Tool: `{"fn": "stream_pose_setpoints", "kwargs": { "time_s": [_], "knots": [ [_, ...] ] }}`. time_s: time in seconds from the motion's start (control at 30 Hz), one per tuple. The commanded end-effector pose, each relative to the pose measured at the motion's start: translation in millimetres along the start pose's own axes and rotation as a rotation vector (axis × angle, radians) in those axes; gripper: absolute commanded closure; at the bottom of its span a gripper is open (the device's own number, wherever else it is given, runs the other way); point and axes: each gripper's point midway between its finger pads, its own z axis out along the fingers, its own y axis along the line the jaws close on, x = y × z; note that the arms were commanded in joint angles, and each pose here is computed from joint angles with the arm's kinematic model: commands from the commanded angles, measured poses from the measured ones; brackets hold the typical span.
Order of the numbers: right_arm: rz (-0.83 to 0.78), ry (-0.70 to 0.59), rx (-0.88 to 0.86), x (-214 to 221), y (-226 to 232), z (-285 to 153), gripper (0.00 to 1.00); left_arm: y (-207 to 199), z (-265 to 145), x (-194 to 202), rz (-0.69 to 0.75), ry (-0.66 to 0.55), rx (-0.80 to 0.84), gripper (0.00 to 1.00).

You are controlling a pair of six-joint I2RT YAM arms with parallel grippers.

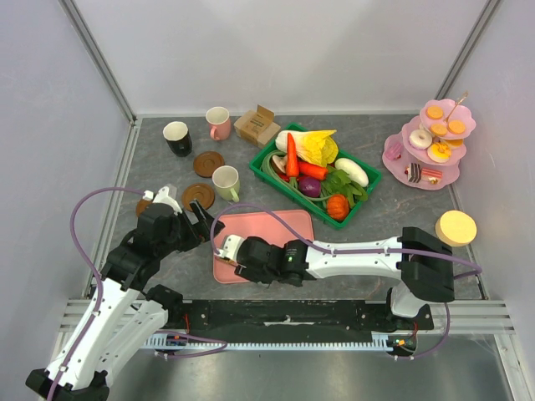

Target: Serve the afternoon tea

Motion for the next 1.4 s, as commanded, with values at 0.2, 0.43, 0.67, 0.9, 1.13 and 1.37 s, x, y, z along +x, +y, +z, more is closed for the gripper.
{"fn": "stream_pose_setpoints", "kwargs": {
  "time_s": [0.2,0.43,0.67,0.9,1.13,1.37],
  "knots": [
    [0.01,-0.046,0.012,-21,-3,-7,0.47,2,2,-1,-0.009,-0.007,-0.011,0.04],
    [0.067,-0.101,0.103,-38,-21,-20,0.55,2,2,-1,-0.012,-0.008,-0.01,0.04],
    [0.141,-0.153,0.162,-51,-33,-35,0.6,1,1,-1,-0.014,-0.009,-0.007,0.04],
    [0.221,-0.19,0.265,-61,-59,-58,0.62,-3,3,-1,-0.018,-0.007,0.015,0.04],
    [0.421,-0.245,0.453,-63,-144,-108,0.62,-11,9,-2,-0.014,0.003,0.046,0.04],
    [0.675,-0.37,0.743,-41,-273,-208,0.63,-15,22,-4,-0.012,0.004,0.06,0.04]
  ]
}}
